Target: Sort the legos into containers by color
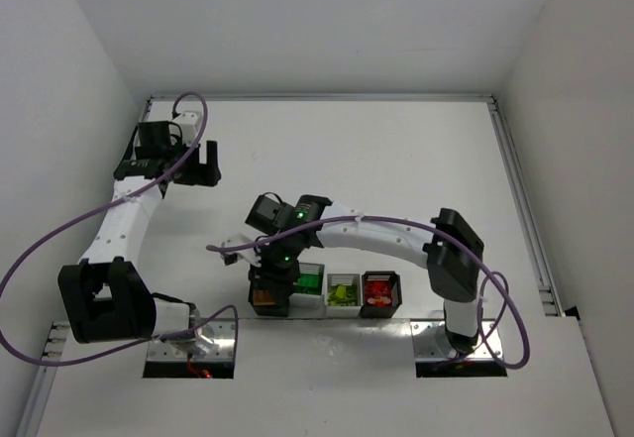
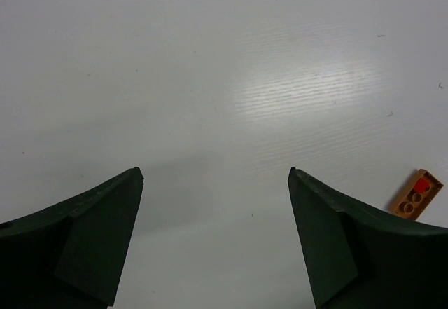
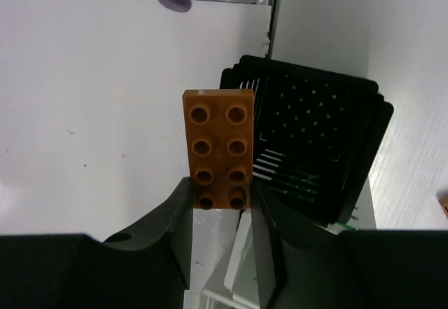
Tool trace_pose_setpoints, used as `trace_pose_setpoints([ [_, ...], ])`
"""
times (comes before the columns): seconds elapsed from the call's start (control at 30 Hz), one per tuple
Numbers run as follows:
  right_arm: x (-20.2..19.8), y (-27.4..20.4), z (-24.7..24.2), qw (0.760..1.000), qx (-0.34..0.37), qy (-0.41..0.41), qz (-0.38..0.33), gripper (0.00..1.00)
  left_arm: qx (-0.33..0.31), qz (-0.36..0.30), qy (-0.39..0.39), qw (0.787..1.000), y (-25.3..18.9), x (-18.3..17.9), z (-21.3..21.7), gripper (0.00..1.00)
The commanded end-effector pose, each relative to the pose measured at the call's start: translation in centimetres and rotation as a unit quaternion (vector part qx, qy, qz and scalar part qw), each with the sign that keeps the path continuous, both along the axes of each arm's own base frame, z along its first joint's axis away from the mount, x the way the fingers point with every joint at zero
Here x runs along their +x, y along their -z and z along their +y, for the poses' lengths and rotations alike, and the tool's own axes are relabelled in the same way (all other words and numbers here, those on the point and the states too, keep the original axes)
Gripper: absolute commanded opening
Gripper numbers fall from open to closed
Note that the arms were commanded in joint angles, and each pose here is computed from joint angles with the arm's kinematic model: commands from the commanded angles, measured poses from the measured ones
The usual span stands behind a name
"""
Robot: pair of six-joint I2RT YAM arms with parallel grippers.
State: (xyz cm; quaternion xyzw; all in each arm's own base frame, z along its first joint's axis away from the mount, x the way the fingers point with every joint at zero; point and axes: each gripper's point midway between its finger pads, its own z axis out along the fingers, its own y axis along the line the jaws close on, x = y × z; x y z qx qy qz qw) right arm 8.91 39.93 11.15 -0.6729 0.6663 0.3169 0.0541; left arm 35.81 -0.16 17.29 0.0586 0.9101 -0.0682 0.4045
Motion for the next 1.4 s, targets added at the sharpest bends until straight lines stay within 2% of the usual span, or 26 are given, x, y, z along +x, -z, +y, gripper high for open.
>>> trace_pose_setpoints([
  [0.0,0.6,-1.4,1.9,1.000,0.022,0.007,-0.015,0.00,0.001,-0.018,0.005,1.000,-0.6,0.5,0.3,0.91],
  [0.23,1.9,-0.5,1.9,0.999,0.004,0.029,-0.043,0.00,0.004,-0.020,0.012,1.000,-0.5,0.2,0.4,0.91],
  [0.3,2.3,-0.1,1.8,0.998,0.000,0.035,-0.054,0.03,0.001,-0.020,0.015,1.000,-0.3,0.2,0.3,0.91],
  [0.43,2.9,-0.6,2.1,0.997,0.004,0.044,-0.065,0.24,-0.007,-0.016,0.023,1.000,0.0,0.0,-0.1,0.91],
  [0.47,3.1,-0.6,2.1,0.996,0.002,0.046,-0.070,0.37,-0.007,-0.016,0.023,1.000,0.0,0.0,-0.1,0.91],
  [0.5,3.3,-0.9,2.0,0.996,0.004,0.049,-0.076,0.42,-0.007,-0.016,0.023,1.000,0.0,0.0,-0.1,0.91],
  [0.57,3.3,-0.9,2.0,0.996,0.004,0.049,-0.076,0.50,-0.019,-0.013,0.035,0.999,0.3,-0.3,-0.7,0.91],
  [0.7,3.5,-3.2,2.2,0.994,0.026,0.052,-0.089,0.57,-0.021,-0.015,0.076,0.997,0.6,-0.9,-2.2,0.91],
  [0.8,3.9,-6.3,2.5,0.991,0.052,0.058,-0.106,0.58,-0.027,0.003,0.118,0.993,1.8,-2.6,-4.7,0.87],
  [0.9,6.5,-9.4,2.1,0.981,0.075,0.103,-0.145,0.58,-0.028,0.040,0.175,0.983,3.6,-5.2,-8.2,0.79],
  [0.97,9.3,-11.9,0.6,0.966,0.090,0.148,-0.192,0.58,-0.020,0.056,0.203,0.977,4.4,-7.3,-10.4,0.76],
  [1.07,12.9,-13.3,-2.7,0.947,0.089,0.212,-0.225,0.57,-0.018,0.063,0.222,0.973,4.4,-8.6,-12.4,0.73],
  [1.13,14.6,-12.4,-4.8,0.938,0.076,0.246,-0.231,0.56,-0.022,0.067,0.247,0.966,4.4,-9.5,-14.2,0.73],
  [1.37,21.0,-13.4,-13.6,0.885,0.069,0.384,-0.256,0.56,-0.006,0.109,0.314,0.943,6.5,-11.6,-18.5,0.72],
])
